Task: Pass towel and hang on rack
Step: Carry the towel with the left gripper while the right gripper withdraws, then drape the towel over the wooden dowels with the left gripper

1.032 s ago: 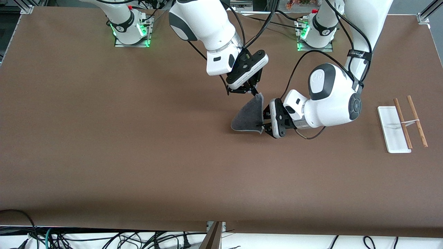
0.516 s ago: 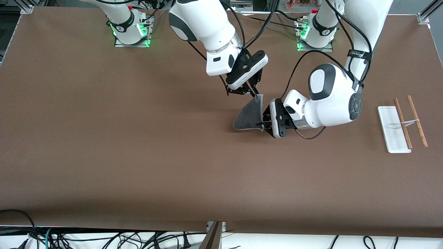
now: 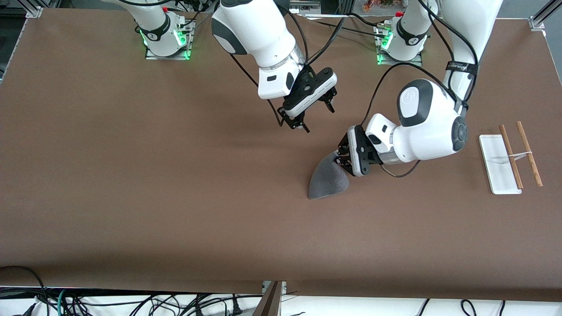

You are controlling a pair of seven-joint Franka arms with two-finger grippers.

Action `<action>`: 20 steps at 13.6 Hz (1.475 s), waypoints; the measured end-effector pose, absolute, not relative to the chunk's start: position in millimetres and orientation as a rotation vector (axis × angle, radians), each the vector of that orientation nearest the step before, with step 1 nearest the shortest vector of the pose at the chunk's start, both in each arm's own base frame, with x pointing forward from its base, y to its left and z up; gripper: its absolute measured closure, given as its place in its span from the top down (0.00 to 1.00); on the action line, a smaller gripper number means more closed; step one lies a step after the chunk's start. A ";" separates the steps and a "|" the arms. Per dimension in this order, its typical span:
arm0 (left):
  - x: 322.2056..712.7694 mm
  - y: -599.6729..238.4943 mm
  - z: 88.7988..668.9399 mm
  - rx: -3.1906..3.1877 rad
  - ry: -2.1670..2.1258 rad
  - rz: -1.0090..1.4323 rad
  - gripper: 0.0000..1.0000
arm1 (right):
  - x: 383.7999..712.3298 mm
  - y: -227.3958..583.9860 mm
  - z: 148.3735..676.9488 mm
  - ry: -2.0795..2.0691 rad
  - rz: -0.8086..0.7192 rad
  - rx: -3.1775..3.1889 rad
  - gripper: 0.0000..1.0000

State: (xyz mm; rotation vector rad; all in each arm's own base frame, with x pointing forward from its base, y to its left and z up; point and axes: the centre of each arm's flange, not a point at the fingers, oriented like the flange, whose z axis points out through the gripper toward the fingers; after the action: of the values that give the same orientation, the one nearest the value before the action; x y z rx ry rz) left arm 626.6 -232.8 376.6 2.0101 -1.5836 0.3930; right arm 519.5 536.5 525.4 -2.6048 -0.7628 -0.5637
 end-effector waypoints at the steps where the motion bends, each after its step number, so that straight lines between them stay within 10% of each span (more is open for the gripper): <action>1: 630.2 -216.2 382.0 2.018 -1.602 0.371 0.02 | 528.6 525.9 522.8 -0.745 -0.545 -2.631 1.00; 11: 657.5 82.0 502.8 2.324 -1.546 0.232 0.02 | 652.5 286.1 505.0 -0.298 -0.194 -3.014 1.00; 20: 571.2 365.2 411.3 2.536 -1.137 0.155 0.02 | 650.1 72.9 577.4 0.004 -0.074 -3.144 1.00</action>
State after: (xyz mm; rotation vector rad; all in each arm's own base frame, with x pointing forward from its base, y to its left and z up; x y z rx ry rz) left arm 571.2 365.2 411.3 2.5359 -1.1373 0.1549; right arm 650.1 72.9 577.4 -3.1443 0.0042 -0.0736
